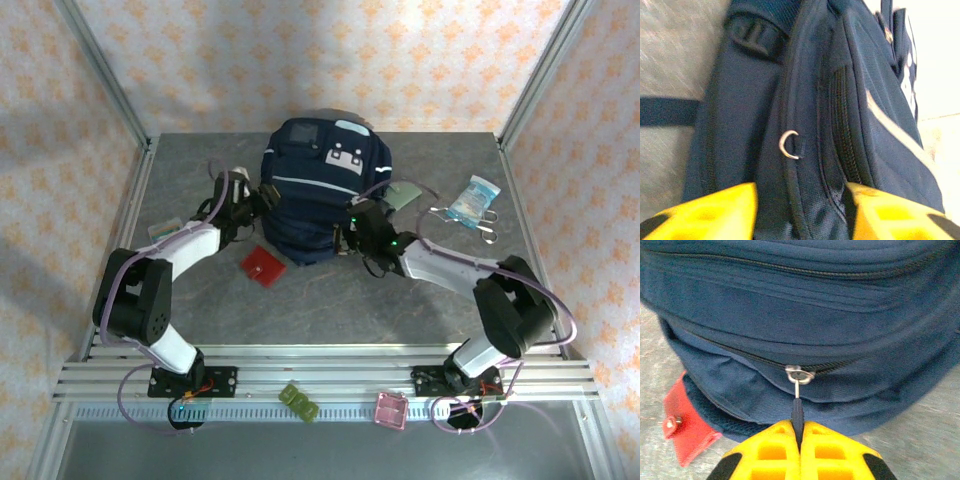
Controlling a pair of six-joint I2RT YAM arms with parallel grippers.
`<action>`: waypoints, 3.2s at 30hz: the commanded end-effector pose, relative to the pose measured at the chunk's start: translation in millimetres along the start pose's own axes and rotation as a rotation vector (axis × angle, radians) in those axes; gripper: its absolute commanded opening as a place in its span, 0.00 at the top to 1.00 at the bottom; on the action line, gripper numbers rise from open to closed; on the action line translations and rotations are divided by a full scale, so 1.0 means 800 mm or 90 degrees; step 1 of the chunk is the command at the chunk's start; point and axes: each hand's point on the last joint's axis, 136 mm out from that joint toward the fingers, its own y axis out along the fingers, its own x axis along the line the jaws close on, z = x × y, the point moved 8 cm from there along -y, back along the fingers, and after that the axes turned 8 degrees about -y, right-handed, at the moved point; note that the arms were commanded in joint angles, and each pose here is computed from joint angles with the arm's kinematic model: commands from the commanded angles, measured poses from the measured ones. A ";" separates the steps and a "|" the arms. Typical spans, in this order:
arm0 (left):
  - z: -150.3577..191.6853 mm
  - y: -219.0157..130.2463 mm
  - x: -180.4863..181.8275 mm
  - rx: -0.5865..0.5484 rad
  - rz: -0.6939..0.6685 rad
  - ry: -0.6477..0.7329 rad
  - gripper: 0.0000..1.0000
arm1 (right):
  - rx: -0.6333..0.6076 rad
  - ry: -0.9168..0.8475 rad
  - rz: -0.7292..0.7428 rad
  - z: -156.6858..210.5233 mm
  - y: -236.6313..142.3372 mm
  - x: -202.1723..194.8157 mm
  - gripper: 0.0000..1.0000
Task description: Pack the student bag
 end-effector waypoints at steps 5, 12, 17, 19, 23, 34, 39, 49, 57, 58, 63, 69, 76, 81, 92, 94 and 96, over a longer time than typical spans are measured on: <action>0.002 -0.053 -0.014 -0.037 0.038 -0.027 0.36 | 0.007 -0.011 -0.104 -0.015 0.033 0.067 1.00; 0.090 -0.060 -0.005 0.023 0.070 -0.093 0.32 | 0.007 -0.014 -0.116 -0.018 0.045 0.074 1.00; 0.102 -0.033 -0.019 0.015 0.060 -0.081 0.32 | 0.016 -0.015 -0.121 -0.013 0.047 0.073 1.00; 0.099 -0.021 -0.026 0.001 0.061 -0.078 0.32 | 0.016 -0.014 -0.124 -0.011 0.046 0.073 1.00; 0.093 0.001 -0.029 -0.023 0.038 -0.074 0.38 | 0.019 -0.017 -0.133 -0.007 0.044 0.077 1.00; 0.073 0.025 -0.011 -0.033 0.001 -0.076 1.00 | 0.016 -0.030 -0.074 -0.003 0.035 0.056 1.00; 0.067 0.003 -0.008 -0.041 0.018 -0.079 1.00 | 0.011 -0.003 -0.004 -0.009 0.026 0.009 1.00; 0.061 -0.015 -0.003 -0.035 0.043 -0.080 1.00 | -0.022 0.066 0.181 -0.041 0.029 -0.110 1.00; 0.063 -0.021 -0.005 -0.023 0.050 -0.066 1.00 | -0.095 0.135 0.260 -0.111 0.050 -0.174 1.00; 0.064 -0.022 -0.005 -0.022 0.051 -0.067 1.00 | -0.096 0.135 0.270 -0.116 0.053 -0.177 1.00; 0.064 -0.020 -0.006 -0.019 0.049 -0.058 1.00 | -0.109 0.141 0.329 -0.128 0.061 -0.197 1.00; 0.057 -0.016 -0.015 -0.016 0.054 -0.045 1.00 | -0.108 0.144 0.304 -0.124 0.057 -0.199 1.00; 0.055 -0.017 -0.020 -0.005 0.044 -0.011 1.00 | -0.130 0.145 0.267 -0.133 0.035 -0.186 1.00; 0.056 -0.018 -0.021 0.007 0.044 0.004 1.00 | -0.114 0.159 0.293 -0.141 0.041 -0.195 0.61; 0.059 -0.014 -0.022 0.022 0.046 0.014 1.00 | -0.099 0.242 0.195 -0.161 0.075 -0.214 0.43; 0.058 -0.014 -0.024 0.021 0.048 0.013 1.00 | -0.093 0.276 0.199 -0.160 0.087 -0.230 0.42; 0.057 -0.014 -0.026 0.020 0.050 0.013 1.00 | -0.088 0.307 0.191 -0.158 0.098 -0.242 0.42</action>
